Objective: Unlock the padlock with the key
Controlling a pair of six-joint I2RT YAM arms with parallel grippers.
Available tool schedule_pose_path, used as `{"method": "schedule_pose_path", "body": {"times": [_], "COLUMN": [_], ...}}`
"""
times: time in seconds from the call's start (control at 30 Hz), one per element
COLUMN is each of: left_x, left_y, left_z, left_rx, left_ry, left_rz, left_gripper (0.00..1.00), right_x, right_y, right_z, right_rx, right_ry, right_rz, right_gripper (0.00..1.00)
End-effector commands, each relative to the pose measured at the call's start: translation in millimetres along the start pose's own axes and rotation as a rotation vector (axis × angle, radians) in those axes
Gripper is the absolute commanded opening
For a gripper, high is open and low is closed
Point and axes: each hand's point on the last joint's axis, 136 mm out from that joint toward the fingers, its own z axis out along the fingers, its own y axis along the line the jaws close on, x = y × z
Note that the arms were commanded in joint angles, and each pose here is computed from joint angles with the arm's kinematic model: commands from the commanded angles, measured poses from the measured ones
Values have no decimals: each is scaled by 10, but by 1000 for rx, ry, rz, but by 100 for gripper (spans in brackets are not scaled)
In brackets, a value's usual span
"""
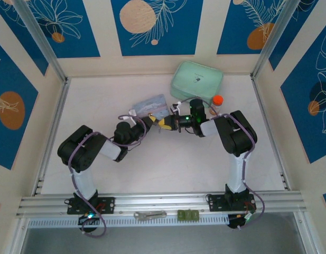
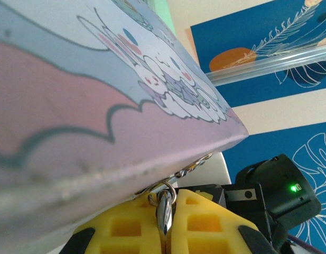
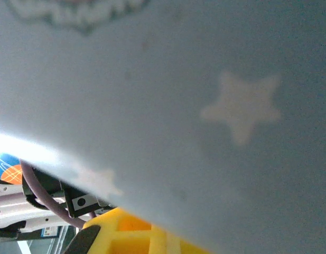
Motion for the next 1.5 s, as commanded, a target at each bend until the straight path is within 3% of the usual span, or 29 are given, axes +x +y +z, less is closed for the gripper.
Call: {"method": "schedule_pose_path", "body": {"times": [0.0,0.37,0.6,0.73,1.17,1.3,1.47], "left_x": [822,653,613,616,721,764,799], "left_y": [-552,-373,-367,-490,-811,-893,-1043], "left_z": [-126,-81,-92,-103,-141,-204,-293], "left_rx": [246,158,111,175,333,373,437], "left_ry": [391,273,256,258,318,335,350], "left_rz": [67,32,64,124,280,355,449], "left_gripper": [0,0,0,0,0,0,0], "right_x": [-442,-360,-335,-312,-277,-222,-418], "right_y": [173,146,148,141,566,756,983], "right_z": [-4,2,62,111,394,590,507], "right_rx": [8,52,120,90,-298,-338,-438], "right_ry": [-176,-272,-265,-248,-138,-99,-178], "right_rz": [-108,-133,-168,20,715,830,877], "right_gripper": [0,0,0,0,0,0,0]}}
